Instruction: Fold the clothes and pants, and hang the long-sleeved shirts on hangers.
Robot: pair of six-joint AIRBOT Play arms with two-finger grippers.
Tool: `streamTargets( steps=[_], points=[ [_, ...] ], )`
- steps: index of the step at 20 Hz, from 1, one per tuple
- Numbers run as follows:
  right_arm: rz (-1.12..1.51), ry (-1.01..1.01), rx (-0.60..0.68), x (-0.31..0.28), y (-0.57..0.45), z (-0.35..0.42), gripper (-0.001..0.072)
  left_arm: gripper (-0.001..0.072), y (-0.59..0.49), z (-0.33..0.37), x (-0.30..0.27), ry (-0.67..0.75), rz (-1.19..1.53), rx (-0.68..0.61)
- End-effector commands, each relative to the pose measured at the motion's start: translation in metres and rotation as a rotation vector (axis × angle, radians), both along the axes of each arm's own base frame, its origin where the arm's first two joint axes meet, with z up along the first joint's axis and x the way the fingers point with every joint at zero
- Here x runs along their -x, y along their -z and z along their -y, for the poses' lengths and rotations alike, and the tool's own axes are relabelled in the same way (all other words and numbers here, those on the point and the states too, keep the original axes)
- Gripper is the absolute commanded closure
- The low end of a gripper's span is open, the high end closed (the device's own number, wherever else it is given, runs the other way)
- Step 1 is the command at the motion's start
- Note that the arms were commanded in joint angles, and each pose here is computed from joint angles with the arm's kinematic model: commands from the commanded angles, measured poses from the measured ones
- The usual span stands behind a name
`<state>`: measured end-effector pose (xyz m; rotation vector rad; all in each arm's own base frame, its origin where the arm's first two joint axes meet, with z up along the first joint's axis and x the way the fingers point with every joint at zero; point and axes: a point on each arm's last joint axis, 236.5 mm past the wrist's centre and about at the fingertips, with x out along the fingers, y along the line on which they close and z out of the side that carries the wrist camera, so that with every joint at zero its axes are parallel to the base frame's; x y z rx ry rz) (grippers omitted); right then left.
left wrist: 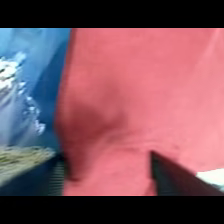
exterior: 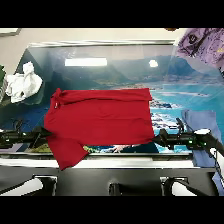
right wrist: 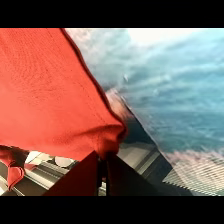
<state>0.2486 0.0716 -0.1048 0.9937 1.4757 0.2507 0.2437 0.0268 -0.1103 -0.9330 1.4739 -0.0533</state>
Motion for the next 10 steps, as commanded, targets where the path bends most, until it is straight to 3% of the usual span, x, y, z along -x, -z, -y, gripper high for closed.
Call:
streamTargets(
  steps=[1,4,7,10],
  points=[
    [-0.002,0.002,-0.002,0.000,0.000,0.000,0.0685,0.0397,0.001,0.001,0.004,0.015,-0.011,-0.002],
    [-0.003,0.002,-0.014,0.000,-0.002,-0.002,0.0685,0.0695,0.001,0.001,0.005,0.017,-0.012,0.001],
    [0.035,-0.076,-0.072,0.000,-0.020,-0.014,0.0686,0.0692,-0.005,0.007,-0.003,0.049,0.021,-0.008],
    [0.144,-0.193,0.028,-0.038,-0.044,-0.021,0.0687,0.0693,-0.027,0.017,-0.039,0.139,0.113,-0.058]
  ],
)
